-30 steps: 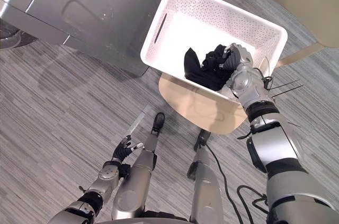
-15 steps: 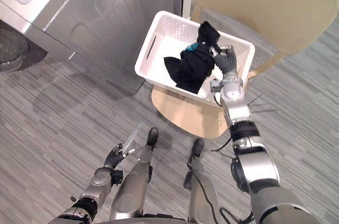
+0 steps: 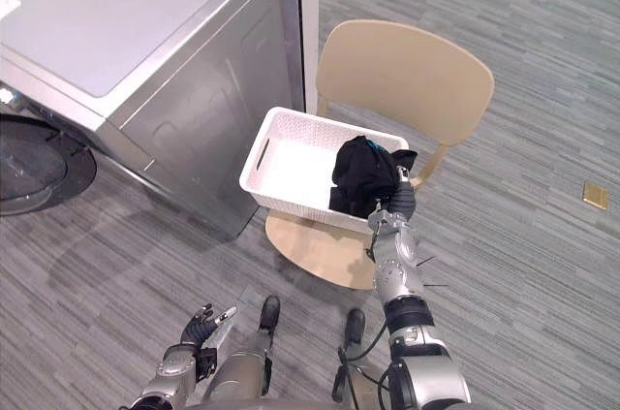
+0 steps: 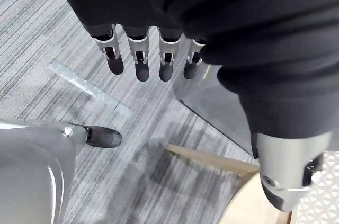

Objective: Pick up the laundry basket with both hands and put the clothes into the washing machine.

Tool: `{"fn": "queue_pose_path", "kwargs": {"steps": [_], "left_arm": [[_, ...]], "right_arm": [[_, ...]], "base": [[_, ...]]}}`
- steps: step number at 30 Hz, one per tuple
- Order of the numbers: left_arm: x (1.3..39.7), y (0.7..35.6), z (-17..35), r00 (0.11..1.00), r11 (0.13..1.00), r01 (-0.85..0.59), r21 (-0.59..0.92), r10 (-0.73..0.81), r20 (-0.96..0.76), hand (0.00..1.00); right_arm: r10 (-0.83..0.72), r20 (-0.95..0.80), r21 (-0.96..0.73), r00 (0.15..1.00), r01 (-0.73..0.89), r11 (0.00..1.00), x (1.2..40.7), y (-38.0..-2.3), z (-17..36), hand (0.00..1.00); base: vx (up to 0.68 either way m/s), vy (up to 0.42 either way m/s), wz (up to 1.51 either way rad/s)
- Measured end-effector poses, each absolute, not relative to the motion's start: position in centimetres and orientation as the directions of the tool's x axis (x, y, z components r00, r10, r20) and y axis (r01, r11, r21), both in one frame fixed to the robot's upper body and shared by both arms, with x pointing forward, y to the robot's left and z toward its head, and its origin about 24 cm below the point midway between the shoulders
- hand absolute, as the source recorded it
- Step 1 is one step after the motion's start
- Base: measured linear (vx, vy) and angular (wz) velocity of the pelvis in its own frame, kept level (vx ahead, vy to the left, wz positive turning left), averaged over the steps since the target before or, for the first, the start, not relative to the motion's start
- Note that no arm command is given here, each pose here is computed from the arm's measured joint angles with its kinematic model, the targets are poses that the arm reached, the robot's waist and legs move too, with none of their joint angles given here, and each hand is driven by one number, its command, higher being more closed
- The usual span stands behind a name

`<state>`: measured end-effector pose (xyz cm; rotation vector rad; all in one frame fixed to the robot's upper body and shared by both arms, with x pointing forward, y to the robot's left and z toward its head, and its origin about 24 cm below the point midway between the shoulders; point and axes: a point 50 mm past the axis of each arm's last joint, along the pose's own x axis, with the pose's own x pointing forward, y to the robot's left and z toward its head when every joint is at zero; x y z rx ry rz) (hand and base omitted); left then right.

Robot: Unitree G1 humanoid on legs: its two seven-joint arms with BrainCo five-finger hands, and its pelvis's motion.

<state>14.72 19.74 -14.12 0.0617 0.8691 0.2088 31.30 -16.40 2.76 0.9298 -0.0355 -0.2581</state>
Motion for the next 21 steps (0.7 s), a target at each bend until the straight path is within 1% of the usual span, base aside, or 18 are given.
{"fn": "queue_pose_path", "kwargs": {"steps": [3,5,9,12,14,15,17,19,21], "left_arm": [[14.3,19.5,-14.3,0.618,0.979,-0.157,0.132,0.202,-0.76,0.0],[14.0,19.5,-14.4,0.612,0.979,-0.156,0.132,0.201,-0.765,0.0],[14.0,19.4,-14.4,0.613,0.98,-0.148,0.132,0.196,-0.766,0.0],[14.0,19.4,-14.5,0.611,0.98,-0.147,0.132,0.195,-0.767,0.0],[13.7,19.7,-14.5,0.607,0.979,-0.155,0.134,0.201,-0.769,0.0],[13.9,19.8,-14.4,0.611,0.978,-0.155,0.138,0.205,-0.764,0.0],[15.7,20.6,-13.6,0.646,0.975,-0.163,0.151,0.221,-0.73,0.0],[17.2,21.2,-12.8,0.679,0.973,-0.17,0.159,0.233,-0.697,0.0],[17.8,21.8,-12.1,0.712,0.967,-0.197,0.161,0.255,-0.655,0.0]], "right_arm": [[-0.218,-0.076,0.841,0.973,0.18,0.511,30.4,-16.0,2.2,1.0],[-0.202,-0.058,0.854,0.978,0.154,0.497,30.0,-15.7,2.2,1.0],[-0.146,0.016,0.856,0.989,0.062,0.514,29.8,-14.5,3.4,1.0],[-0.078,0.121,0.841,0.99,-0.06,0.538,29.7,-13.0,5.6,1.0],[-0.004,0.211,0.8,0.977,-0.171,0.575,29.5,-11.4,7.3,1.0],[0.009,0.233,0.787,0.973,-0.194,0.585,29.5,-11.1,7.8,1.0],[0.017,0.312,0.764,0.95,-0.261,0.59,29.1,-10.7,9.6,1.0],[0.012,0.367,0.743,0.93,-0.301,0.597,28.5,-10.8,10.7,1.0],[0.02,0.406,0.723,0.914,-0.335,0.604,28.1,-10.6,11.2,1.0]], "base": [[0.08,0.006,-0.15],[0.07,0.007,-0.18],[0.05,0.013,-0.3],[0.02,0.017,-0.6],[-0.02,0.021,-0.73],[-0.04,0.015,-0.33],[-0.07,-0.015,0.13],[-0.05,-0.076,0.73],[-0.05,-0.207,0.96]]}}
